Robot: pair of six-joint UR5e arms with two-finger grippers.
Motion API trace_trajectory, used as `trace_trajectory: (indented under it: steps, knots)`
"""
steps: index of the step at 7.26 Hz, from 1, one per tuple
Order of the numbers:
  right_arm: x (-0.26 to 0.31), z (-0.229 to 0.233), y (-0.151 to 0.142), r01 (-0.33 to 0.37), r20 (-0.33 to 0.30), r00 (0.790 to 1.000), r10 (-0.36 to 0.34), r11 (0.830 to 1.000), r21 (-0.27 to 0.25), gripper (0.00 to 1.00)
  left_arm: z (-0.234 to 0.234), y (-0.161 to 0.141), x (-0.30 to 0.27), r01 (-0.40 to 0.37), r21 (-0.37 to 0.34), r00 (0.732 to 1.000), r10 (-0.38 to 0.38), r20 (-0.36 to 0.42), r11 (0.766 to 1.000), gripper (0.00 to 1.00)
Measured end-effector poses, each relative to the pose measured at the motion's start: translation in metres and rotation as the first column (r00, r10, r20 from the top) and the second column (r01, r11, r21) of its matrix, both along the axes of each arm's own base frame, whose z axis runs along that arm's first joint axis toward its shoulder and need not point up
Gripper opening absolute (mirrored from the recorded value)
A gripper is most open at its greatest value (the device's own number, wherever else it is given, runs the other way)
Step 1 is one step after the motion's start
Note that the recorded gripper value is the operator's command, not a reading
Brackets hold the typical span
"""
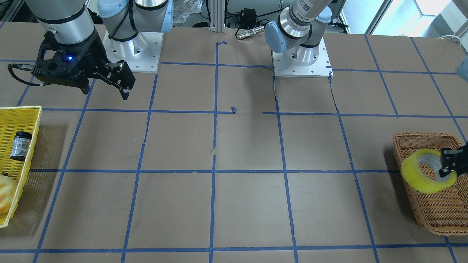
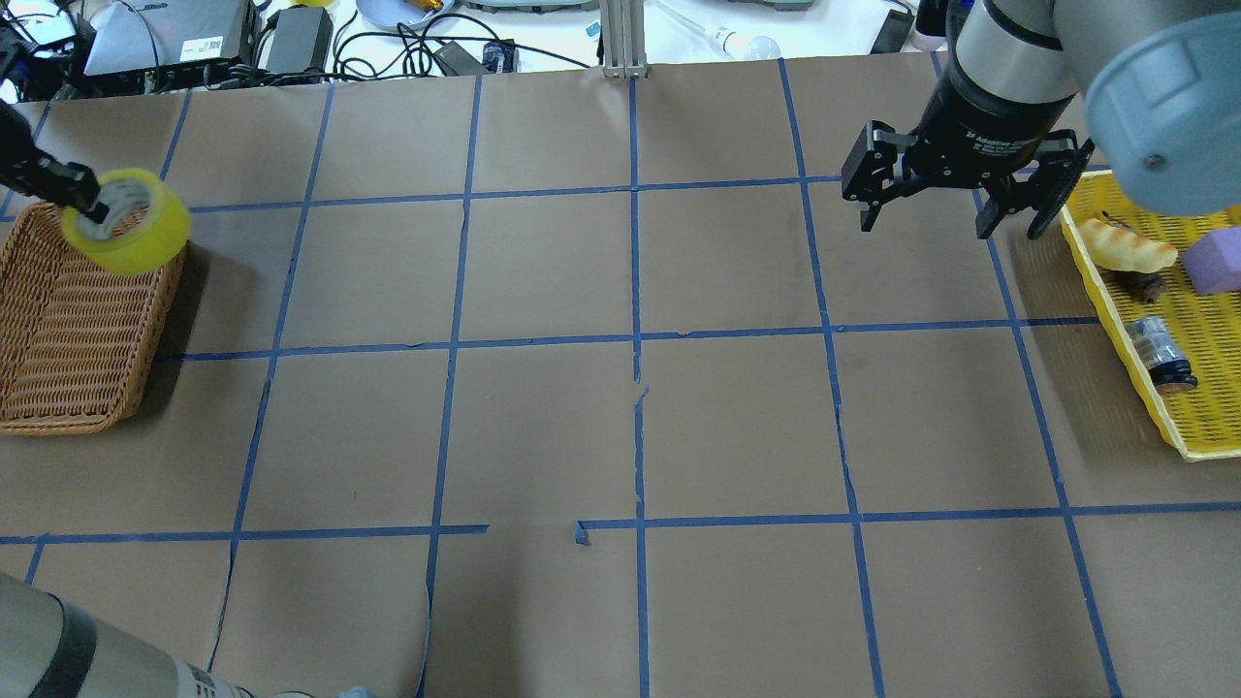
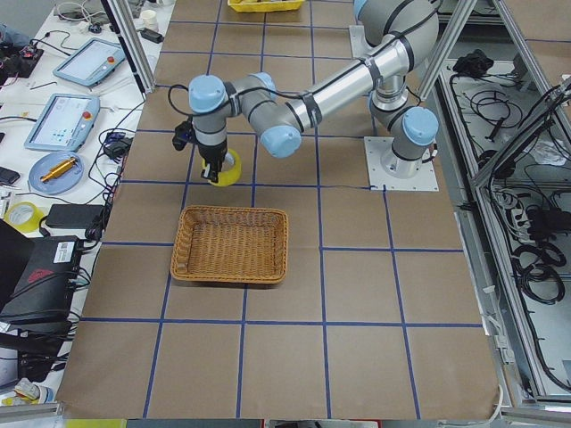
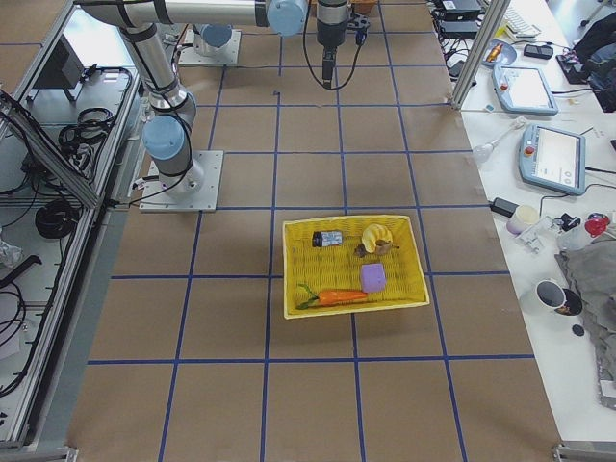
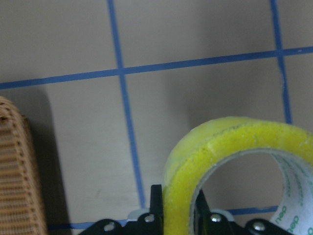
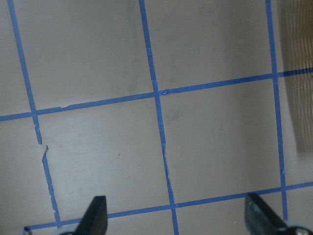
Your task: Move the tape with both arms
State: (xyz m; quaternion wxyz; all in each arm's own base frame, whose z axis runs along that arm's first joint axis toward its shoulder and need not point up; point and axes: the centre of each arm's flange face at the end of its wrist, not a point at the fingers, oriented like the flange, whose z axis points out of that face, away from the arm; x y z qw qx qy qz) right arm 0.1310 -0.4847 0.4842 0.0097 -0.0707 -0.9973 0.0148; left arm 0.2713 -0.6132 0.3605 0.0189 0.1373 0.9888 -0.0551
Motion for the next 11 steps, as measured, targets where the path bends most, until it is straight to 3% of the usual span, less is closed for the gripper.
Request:
trace_trajectory:
  steps: [2, 3, 4, 5, 6, 9, 11]
  knots:
    - [0.000, 0.002, 0.001, 0.000, 0.002, 1.000, 0.000, 1.000, -0.003, 1.00, -0.046, 0.020, 0.088, 0.053, -0.016, 0.999, -0.054, -0.008, 0.998, 0.00]
    - [0.000, 0.004, 0.002, 0.000, 0.002, 1.000, 0.000, 1.000, -0.006, 1.00, -0.075, 0.018, 0.106, 0.067, -0.023, 0.998, -0.068, -0.016, 0.997, 0.00]
    - [0.000, 0.005, 0.003, -0.001, 0.003, 1.000, 0.001, 1.000, -0.007, 1.00, -0.102, 0.014, 0.114, 0.071, -0.031, 0.997, -0.072, -0.032, 0.997, 0.07]
    - [0.000, 0.005, 0.003, -0.001, 0.003, 1.000, 0.001, 1.000, -0.008, 1.00, -0.122, 0.009, 0.118, 0.071, -0.044, 0.997, -0.073, -0.038, 0.996, 0.50]
    - [0.000, 0.005, 0.003, -0.007, 0.002, 1.000, 0.007, 1.000, -0.008, 1.00, -0.132, 0.007, 0.119, 0.073, -0.054, 0.997, -0.075, -0.037, 0.996, 0.77]
    - [-0.001, 0.007, 0.004, -0.083, -0.004, 0.997, 0.083, 0.996, -0.011, 1.00, -0.097, -0.011, 0.077, 0.095, -0.068, 0.995, -0.097, -0.023, 0.993, 0.80]
    - [-0.001, 0.007, 0.005, -0.094, -0.006, 0.996, 0.094, 0.996, -0.012, 1.00, -0.018, -0.026, -0.038, 0.068, -0.027, 0.995, -0.070, -0.070, 0.997, 0.80]
